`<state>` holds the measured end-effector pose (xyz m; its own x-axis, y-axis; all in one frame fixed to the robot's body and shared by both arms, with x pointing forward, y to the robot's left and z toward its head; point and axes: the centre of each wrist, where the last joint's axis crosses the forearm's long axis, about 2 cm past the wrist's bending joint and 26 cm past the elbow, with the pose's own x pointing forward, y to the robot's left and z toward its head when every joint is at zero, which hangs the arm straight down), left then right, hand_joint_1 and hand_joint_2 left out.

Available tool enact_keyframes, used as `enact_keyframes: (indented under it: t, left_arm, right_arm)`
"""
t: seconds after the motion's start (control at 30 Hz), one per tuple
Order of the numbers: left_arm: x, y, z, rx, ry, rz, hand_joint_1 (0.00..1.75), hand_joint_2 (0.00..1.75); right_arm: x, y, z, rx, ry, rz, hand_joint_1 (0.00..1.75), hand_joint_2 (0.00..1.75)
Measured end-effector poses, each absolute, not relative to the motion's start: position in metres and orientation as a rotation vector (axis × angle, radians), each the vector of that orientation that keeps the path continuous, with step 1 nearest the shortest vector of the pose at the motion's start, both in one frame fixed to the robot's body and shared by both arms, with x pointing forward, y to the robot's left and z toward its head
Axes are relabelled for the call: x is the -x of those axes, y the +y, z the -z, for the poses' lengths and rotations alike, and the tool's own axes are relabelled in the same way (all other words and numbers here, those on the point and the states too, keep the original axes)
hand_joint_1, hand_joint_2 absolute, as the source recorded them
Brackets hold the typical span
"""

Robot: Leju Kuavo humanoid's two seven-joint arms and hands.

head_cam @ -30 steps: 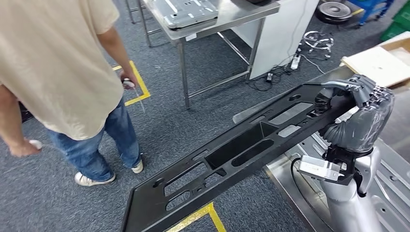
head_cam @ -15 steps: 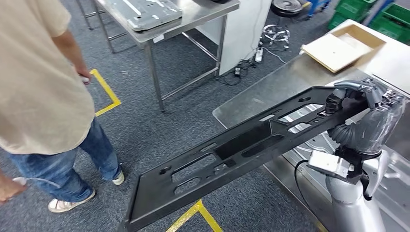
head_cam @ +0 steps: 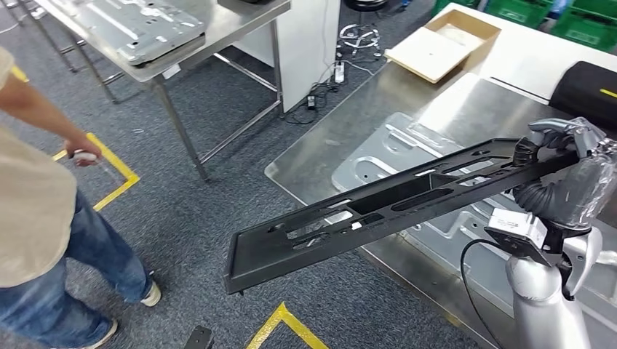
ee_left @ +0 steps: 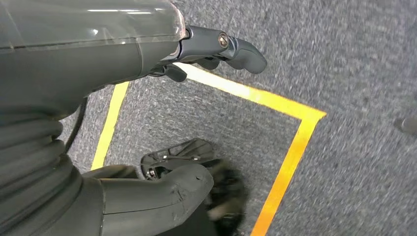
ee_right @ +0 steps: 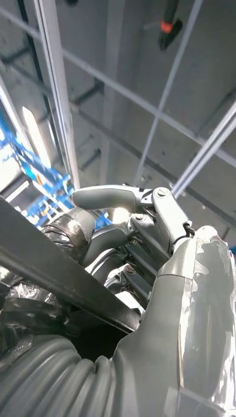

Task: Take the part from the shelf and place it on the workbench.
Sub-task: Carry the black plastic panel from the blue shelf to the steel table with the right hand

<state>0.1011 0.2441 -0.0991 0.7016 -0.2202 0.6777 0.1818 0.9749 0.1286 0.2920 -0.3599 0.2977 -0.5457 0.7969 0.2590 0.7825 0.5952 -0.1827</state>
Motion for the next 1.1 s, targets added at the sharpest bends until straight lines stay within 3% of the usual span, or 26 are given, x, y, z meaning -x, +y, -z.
enact_keyframes:
  t: [1.1]
  left_arm:
    - [-0.102, 0.243, 0.099, -0.056, -0.756, 0.237, 0.0, 1.75]
  right_arm:
    - [-0.299, -0.426, -0.262, 1.406, -2.25, -0.041, 1.75, 1.75]
